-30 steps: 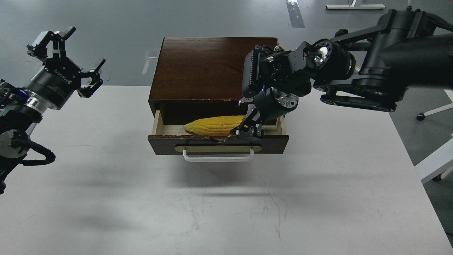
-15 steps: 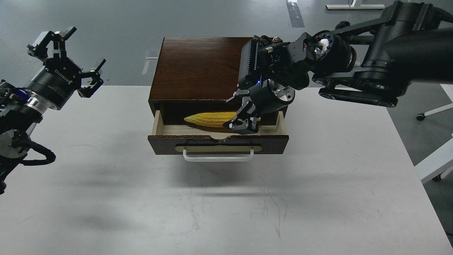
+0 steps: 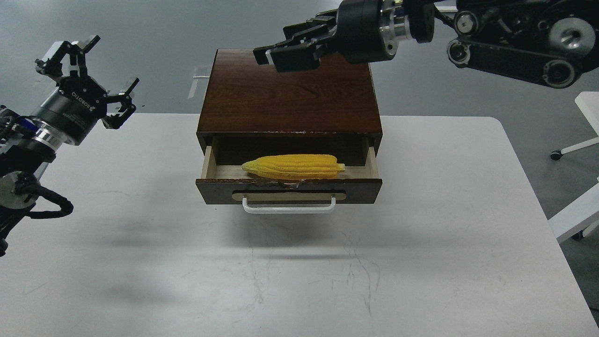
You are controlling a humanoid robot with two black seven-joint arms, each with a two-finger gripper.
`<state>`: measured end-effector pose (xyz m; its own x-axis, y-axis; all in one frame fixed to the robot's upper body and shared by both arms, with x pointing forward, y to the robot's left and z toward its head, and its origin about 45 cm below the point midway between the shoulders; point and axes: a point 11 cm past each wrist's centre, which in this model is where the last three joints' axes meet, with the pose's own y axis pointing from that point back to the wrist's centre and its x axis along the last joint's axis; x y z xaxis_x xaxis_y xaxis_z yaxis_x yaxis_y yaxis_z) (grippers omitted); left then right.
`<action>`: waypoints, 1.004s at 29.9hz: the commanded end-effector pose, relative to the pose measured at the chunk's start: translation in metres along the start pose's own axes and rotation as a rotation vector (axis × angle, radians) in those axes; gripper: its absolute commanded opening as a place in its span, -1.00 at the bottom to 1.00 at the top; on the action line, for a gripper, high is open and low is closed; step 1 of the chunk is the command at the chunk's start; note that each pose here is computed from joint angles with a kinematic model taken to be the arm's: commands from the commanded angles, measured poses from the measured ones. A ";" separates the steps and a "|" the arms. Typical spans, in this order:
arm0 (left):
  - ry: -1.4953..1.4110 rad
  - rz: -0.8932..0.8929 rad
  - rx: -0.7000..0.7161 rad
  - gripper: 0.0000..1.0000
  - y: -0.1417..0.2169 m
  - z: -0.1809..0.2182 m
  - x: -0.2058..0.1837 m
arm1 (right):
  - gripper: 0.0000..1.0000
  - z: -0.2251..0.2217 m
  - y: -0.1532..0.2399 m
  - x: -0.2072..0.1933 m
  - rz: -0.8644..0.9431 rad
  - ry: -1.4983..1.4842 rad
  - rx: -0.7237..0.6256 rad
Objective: Put corn in drawer with both arms
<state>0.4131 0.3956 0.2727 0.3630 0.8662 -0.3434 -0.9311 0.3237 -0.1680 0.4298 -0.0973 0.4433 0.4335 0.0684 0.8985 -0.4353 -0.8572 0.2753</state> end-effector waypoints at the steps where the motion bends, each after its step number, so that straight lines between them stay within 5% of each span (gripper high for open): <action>1: 0.001 -0.001 0.000 0.96 0.000 -0.001 0.000 | 0.87 0.035 0.029 0.000 0.203 -0.317 -0.006; 7: 0.004 -0.004 0.001 0.96 -0.001 -0.002 -0.002 | 0.87 0.092 0.076 -0.040 0.425 -0.645 -0.040; 17: 0.020 -0.005 0.010 0.96 0.000 -0.011 -0.004 | 0.87 0.159 0.122 -0.169 0.755 -1.237 -0.135; 30: 0.037 -0.002 0.021 0.96 0.002 -0.020 -0.005 | 0.98 0.174 0.102 -0.238 0.923 -1.493 -0.184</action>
<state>0.4100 0.3841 0.2559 0.3661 0.8516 -0.3753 -0.9306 0.3343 -0.1493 0.4199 -0.2985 0.2066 0.2610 -0.9359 -0.2367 -0.9616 -0.2735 0.0211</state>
